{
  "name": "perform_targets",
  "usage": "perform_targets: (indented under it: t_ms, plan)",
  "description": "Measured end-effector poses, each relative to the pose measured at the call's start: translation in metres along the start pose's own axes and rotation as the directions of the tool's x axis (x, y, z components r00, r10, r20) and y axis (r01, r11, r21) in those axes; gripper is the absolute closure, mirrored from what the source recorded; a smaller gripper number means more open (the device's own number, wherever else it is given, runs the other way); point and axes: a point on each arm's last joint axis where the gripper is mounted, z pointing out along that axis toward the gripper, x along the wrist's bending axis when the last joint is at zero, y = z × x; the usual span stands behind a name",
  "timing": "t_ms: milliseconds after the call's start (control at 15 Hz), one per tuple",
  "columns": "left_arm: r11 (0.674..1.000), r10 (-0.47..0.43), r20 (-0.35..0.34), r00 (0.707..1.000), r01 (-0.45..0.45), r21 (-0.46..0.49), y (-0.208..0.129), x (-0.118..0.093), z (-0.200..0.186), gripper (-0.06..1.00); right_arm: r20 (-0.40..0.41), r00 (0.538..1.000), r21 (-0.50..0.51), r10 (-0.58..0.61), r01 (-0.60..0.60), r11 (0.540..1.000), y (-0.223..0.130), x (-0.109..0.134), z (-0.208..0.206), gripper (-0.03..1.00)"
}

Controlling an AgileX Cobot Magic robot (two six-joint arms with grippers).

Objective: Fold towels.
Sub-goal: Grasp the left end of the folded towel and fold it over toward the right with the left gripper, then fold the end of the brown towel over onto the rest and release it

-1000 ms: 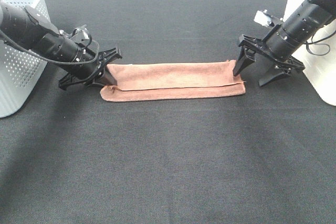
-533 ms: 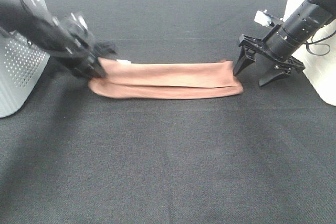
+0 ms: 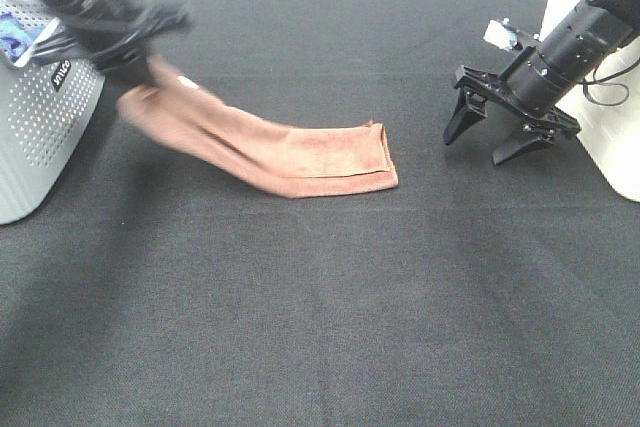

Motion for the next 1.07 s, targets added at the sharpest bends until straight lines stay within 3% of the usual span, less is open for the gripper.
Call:
perform_targets:
  t_ms: [133, 333, 533, 733, 867, 933, 1067]
  plan:
    - [1.0, -0.004, 0.123, 0.992, 0.001, 0.023, -0.005, -0.036, 0.017, 0.92, 0.0, 1.0, 0.0, 0.0, 0.0, 1.0, 0.0, 0.0, 0.0, 0.25]
    - [0.997, -0.011, 0.234, 0.972, -0.007, 0.077, -0.011, -0.078, 0.063, 0.92, -0.001, 1.0, 0.0, 0.001, -0.001, 1.0, 0.0, 0.0, 0.0, 0.25]
    - [0.997, -0.006, 0.299, 0.954, -0.017, 0.075, -0.011, -0.111, 0.104, 0.92, -0.001, 1.0, 0.0, 0.001, -0.001, 1.0, 0.0, 0.0, 0.0, 0.25]
    - [0.996, -0.045, 0.316, 0.948, 0.017, 0.091, -0.016, -0.127, 0.144, 0.9, -0.016, 1.0, -0.003, 0.012, -0.012, 1.0, 0.0, 0.001, 0.0, 0.25]
    - [0.993, -0.089, 0.312, 0.946, 0.061, 0.099, -0.021, -0.13, 0.159, 0.76, -0.034, 0.999, -0.007, 0.026, -0.026, 1.0, 0.001, 0.003, 0.0, 0.25]
    - [0.993, -0.089, 0.312, 0.946, 0.061, 0.099, -0.021, -0.13, 0.159, 0.76, -0.034, 0.999, -0.007, 0.026, -0.026, 1.0, 0.001, 0.003, 0.0, 0.25]
    - [0.99, -0.126, 0.346, 0.93, 0.097, 0.1, -0.023, -0.138, 0.16, 0.5, -0.042, 0.999, -0.008, 0.031, -0.032, 0.999, 0.001, 0.004, 0.0, 0.25]
